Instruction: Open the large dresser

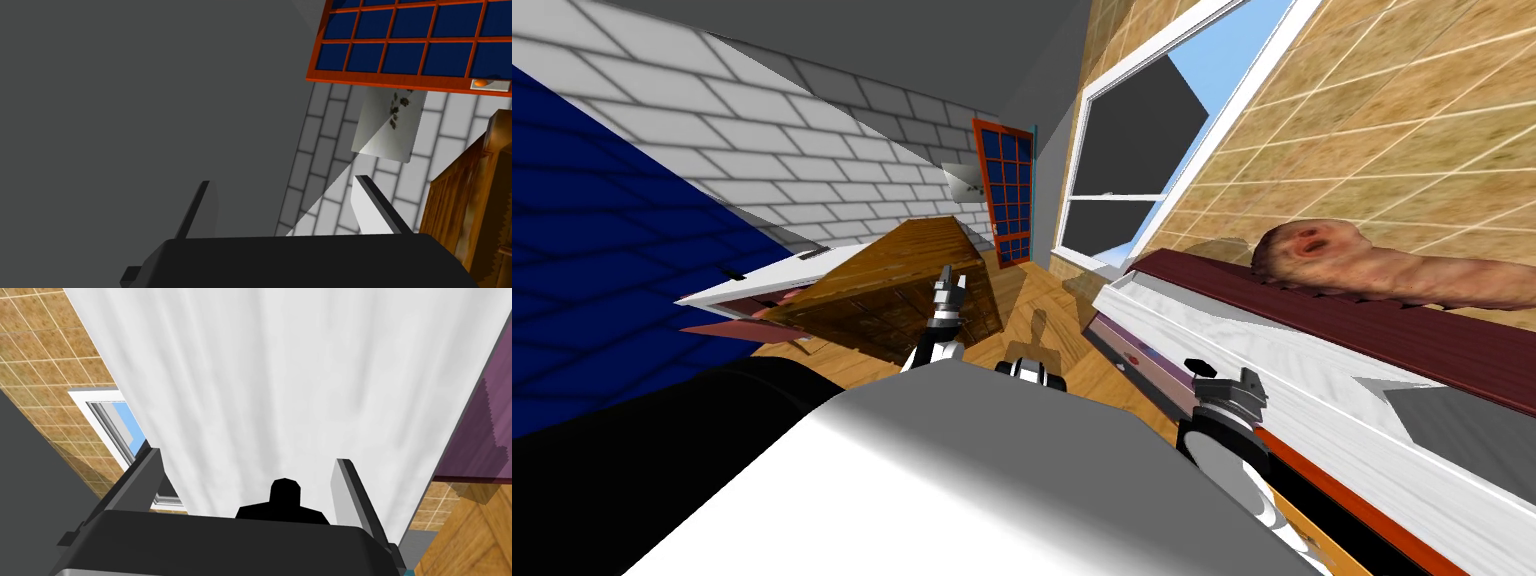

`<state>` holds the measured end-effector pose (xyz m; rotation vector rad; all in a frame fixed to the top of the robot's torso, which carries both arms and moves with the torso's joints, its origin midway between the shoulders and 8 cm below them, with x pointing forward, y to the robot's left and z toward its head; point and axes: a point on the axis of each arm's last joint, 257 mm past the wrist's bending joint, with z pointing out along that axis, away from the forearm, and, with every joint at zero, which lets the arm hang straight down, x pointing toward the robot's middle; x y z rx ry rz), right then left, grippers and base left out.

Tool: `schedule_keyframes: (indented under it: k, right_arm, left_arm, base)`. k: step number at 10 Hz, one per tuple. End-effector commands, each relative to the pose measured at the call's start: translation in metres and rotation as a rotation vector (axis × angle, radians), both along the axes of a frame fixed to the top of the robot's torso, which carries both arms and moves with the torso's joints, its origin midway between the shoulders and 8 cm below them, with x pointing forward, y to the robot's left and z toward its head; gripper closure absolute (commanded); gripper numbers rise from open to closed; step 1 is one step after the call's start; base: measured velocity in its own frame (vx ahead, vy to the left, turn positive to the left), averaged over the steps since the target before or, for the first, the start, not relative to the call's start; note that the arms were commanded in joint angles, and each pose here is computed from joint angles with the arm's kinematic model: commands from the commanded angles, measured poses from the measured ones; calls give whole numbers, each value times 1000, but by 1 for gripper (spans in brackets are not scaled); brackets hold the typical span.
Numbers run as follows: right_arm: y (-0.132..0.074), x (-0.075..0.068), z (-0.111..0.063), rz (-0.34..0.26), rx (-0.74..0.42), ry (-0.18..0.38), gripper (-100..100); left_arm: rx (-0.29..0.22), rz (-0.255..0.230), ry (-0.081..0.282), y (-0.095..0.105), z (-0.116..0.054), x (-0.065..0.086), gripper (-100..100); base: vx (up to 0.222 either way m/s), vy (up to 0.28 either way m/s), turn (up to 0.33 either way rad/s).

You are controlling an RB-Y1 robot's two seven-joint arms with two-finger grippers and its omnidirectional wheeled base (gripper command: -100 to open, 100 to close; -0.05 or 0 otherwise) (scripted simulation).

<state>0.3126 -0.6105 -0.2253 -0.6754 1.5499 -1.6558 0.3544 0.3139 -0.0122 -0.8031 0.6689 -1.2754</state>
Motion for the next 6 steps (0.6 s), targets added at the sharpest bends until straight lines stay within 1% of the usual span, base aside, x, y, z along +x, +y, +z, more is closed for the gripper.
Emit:
schedule_keyframes:
  k: [1, 6]
  right_arm:
    - [0, -1, -3, 0, 3, 7, 0]
    - [2, -4, -12, 0, 14, 27, 0]
  left_arm:
    - [0, 0, 0, 0, 0, 0, 0]
    - [0, 0, 0, 0, 0, 0, 0]
  base:
    - [0, 0, 0]
    - [0, 0, 0]
